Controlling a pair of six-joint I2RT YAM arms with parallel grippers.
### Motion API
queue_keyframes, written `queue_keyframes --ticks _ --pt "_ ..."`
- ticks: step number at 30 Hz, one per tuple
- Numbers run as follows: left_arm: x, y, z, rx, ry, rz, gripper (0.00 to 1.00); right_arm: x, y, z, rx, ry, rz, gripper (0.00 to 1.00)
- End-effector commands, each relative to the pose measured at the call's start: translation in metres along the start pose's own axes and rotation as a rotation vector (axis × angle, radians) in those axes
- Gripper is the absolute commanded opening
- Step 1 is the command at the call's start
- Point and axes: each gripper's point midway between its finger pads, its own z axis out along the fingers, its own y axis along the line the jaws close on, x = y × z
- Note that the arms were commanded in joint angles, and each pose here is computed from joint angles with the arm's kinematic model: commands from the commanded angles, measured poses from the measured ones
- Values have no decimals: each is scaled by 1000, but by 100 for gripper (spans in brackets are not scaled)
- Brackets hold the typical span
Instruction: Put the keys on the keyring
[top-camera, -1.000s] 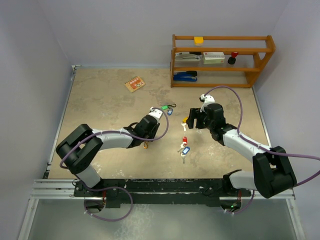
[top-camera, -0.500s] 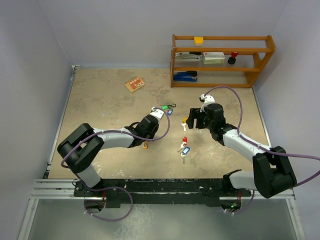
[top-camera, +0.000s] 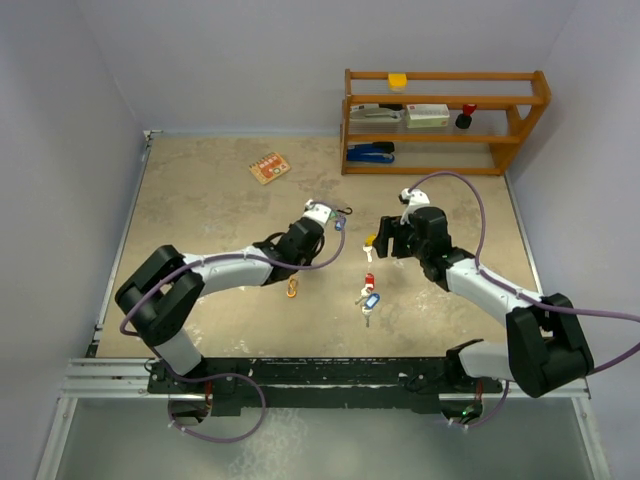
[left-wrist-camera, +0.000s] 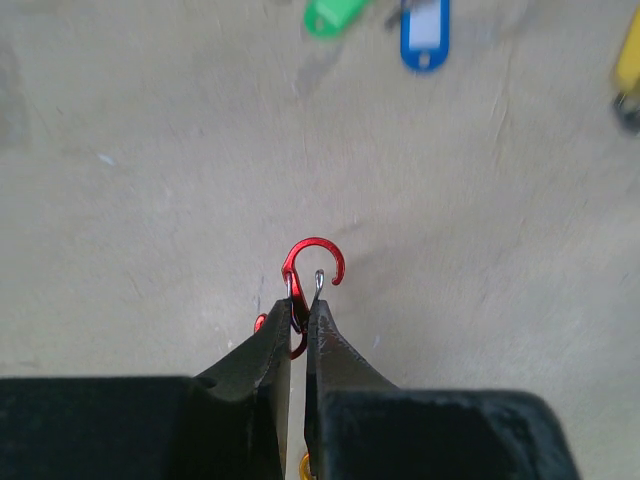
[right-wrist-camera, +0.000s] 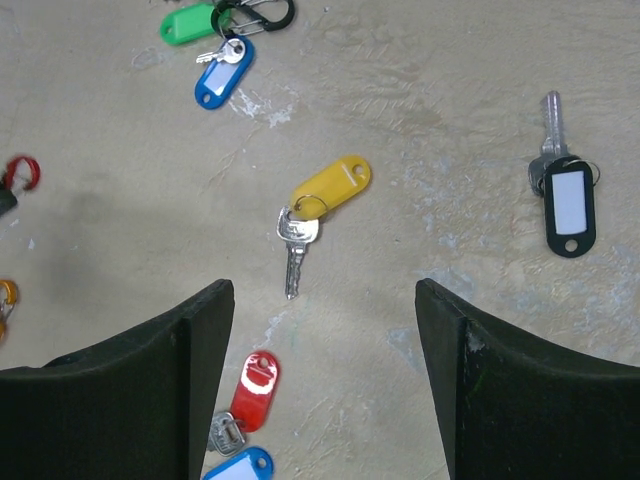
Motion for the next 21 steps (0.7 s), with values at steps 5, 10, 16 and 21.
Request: queue_keyframes --ticks 5,10,16,21 --pt "-160 9 -31 -104 -295 -208 0 -9 11 -1 -44 38 -22 70" --pt "-209 -1 -23 -59 -322 -311 0 1 20 5 -41 99 -23 65" --pt "-220 -13 -19 7 -339 -372 0 3 20 19 0 129 -37 65" --pt "-202 0 -14 -19 -318 -367 0 7 25 29 -27 147 -15 65"
